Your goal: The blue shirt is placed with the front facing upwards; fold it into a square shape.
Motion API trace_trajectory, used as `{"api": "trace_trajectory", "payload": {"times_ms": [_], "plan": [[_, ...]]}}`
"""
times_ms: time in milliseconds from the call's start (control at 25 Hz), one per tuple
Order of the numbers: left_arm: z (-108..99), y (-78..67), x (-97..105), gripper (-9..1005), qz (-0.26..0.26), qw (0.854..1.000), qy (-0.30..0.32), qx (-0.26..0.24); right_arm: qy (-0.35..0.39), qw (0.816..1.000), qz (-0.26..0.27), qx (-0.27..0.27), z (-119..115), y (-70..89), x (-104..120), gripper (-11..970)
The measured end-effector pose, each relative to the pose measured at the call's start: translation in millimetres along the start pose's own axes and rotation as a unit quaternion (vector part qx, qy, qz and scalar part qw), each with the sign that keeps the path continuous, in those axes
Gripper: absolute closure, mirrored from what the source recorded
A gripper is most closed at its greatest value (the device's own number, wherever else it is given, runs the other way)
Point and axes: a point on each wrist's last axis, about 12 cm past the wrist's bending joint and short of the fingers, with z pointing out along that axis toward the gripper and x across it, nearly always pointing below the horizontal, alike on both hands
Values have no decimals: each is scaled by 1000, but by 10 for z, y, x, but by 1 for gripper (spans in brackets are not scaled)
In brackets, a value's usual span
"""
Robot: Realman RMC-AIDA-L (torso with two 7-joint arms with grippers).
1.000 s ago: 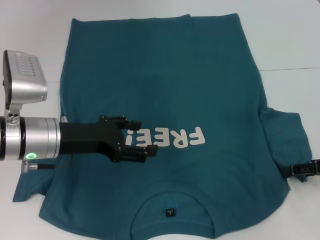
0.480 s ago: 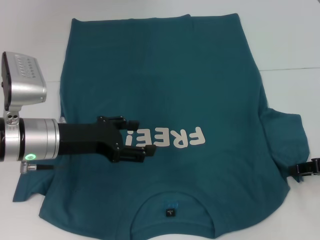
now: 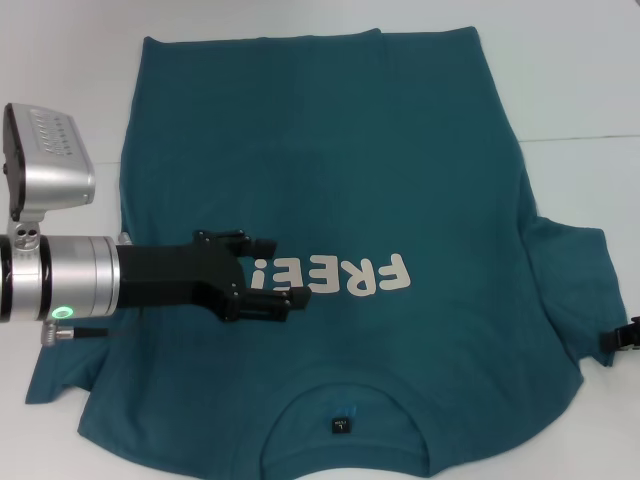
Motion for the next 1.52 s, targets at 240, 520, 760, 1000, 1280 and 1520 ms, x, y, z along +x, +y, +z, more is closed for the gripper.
{"api": "trace_trajectory", "payload": {"times_ms": [240,520,760,1000,1280,1520], "plan": [[4,0,5,119,-1,1000,0,-2,-4,1000,-1,3,-18,-11,-15,938],[8,-4,8,120,-1,1000,0,-2,-14,1000,-4,11,-87,-49,-80,937],[9,-4,11,119,-2,1000,0,-2,-27,999,-14,29,-181,-78,-155,938],[15,-9,12,119,-2,1000,-1,-2,-35,998,-15,44,-206,-117,-168,937],[12,-7,12,120,-5,1000,-1,-2,-43,996,-17,74,-221,-193,-184,937],[13,-5,10,119,-5,1000,-2,-3,-59,993,-26,94,-209,-219,-230,938]]}}
